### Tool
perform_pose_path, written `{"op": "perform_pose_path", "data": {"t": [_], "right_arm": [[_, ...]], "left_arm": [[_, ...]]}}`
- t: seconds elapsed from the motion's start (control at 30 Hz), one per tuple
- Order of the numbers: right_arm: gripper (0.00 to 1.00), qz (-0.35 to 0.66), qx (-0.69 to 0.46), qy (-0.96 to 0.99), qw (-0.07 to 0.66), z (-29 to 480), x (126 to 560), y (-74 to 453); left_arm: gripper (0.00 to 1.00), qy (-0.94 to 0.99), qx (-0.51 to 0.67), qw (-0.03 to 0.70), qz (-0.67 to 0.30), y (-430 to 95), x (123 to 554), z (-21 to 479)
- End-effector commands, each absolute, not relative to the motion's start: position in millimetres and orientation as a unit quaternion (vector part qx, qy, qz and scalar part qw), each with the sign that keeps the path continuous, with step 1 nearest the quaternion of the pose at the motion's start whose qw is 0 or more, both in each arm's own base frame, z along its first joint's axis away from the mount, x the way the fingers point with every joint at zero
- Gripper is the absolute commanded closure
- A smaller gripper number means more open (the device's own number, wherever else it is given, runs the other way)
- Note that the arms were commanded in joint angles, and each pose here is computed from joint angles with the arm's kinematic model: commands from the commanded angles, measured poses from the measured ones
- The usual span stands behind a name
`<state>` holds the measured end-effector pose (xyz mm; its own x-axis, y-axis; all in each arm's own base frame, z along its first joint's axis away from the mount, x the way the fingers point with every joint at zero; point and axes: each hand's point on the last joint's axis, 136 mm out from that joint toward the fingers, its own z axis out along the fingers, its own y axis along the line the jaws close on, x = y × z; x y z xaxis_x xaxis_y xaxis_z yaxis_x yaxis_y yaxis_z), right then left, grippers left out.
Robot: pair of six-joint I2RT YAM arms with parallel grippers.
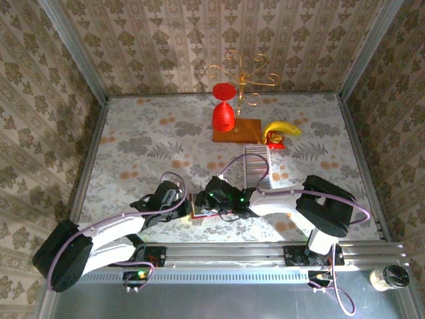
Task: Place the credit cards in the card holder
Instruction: Flip over the card slot in the card holder.
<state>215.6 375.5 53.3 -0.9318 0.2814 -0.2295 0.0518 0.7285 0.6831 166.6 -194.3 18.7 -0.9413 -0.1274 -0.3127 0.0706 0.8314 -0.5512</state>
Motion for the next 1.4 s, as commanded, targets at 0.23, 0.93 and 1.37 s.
{"op": "perform_pose_path", "data": {"t": [0.23,0.93,1.37], "right_arm": [[0.53,0.431,0.082,0.881,0.178,97,220,402],[0.53,0.477,0.006,0.845,0.242,173,223,419],[0.45,0.185,-0.391,0.782,0.449,228,209,296]], "left_arm": [[0.82,0.959,-0.029,0.143,-0.242,-169,147,1],[0.61,0.946,-0.110,0.224,-0.206,-117,152,27],[0.49,0.937,-0.044,0.213,-0.274,-161,167,56]]}}
